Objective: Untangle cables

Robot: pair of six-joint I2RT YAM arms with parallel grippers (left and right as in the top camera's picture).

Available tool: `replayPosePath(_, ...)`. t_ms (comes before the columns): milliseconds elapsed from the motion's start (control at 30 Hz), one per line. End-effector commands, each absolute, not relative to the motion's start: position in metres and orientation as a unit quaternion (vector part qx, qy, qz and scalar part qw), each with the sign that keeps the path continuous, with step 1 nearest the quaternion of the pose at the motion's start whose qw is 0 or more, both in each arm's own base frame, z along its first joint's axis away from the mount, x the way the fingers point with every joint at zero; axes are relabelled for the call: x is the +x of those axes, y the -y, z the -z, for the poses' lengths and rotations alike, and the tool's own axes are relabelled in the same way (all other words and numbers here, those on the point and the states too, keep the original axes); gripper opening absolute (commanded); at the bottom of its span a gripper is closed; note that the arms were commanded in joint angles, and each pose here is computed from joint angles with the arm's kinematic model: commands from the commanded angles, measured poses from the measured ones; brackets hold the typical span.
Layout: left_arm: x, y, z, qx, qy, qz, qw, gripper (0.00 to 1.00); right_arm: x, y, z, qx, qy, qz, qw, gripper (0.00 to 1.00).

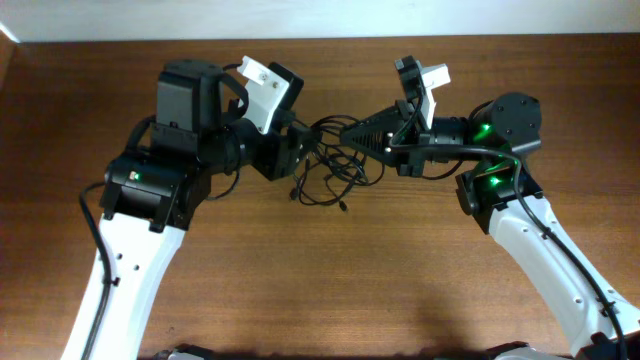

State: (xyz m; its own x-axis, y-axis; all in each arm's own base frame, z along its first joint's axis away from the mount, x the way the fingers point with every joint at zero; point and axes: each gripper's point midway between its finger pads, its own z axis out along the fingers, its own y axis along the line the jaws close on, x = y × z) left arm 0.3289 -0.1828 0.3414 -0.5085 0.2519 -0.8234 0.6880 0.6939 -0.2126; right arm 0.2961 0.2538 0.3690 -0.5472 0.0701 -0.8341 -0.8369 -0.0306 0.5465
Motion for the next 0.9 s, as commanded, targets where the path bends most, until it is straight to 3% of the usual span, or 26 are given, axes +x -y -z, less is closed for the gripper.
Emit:
replayPosePath(0,0.335,0.187,-0.333,0.281,-0.828,0.283,0.394,0.46,0.284,-0.256,-0.377,-0.352,-0.584,-0.645,0.344,0.04)
replayPosePath(67,0.336,0.194,-0.33,0.283,-0.825,0.306,0.382,0.39,0.284,-0.256,-0.377,-0.352,-0.584,-0.645,0.344,0.04)
replayPosePath(133,0.335,0.197,-0.332,0.287,-0.82,0.315,0.382,0.39,0.284,-0.256,-0.377,-0.352,-0.584,-0.645,0.344,0.04)
replayPosePath(267,0.327,0.205,-0.337,0.3,-0.807,0.345,0.374,0.46,0.284,-0.256,-0.376,-0.352,-0.584,-0.645,0.343,0.04)
replayPosePath(433,0.326,0.207,-0.339,0.304,-0.802,0.351,0.376,0.01,0.284,-0.256,-0.376,-0.352,-0.584,-0.645,0.343,0.04)
replayPosePath(733,0.337,0.197,-0.333,0.287,-0.819,0.313,0.386,0.0,0.284,-0.256,-0.376,-0.352,-0.585,-0.645,0.343,0.07)
replayPosePath(767,0.339,0.194,-0.332,0.284,-0.822,0.304,0.388,0.0,0.284,-0.256,-0.376,-0.352,-0.585,-0.645,0.344,0.16)
replayPosePath(867,0.345,0.187,-0.328,0.272,-0.832,0.28,0.393,0.0,0.284,-0.256,-0.376,-0.352,-0.585,-0.645,0.344,0.27)
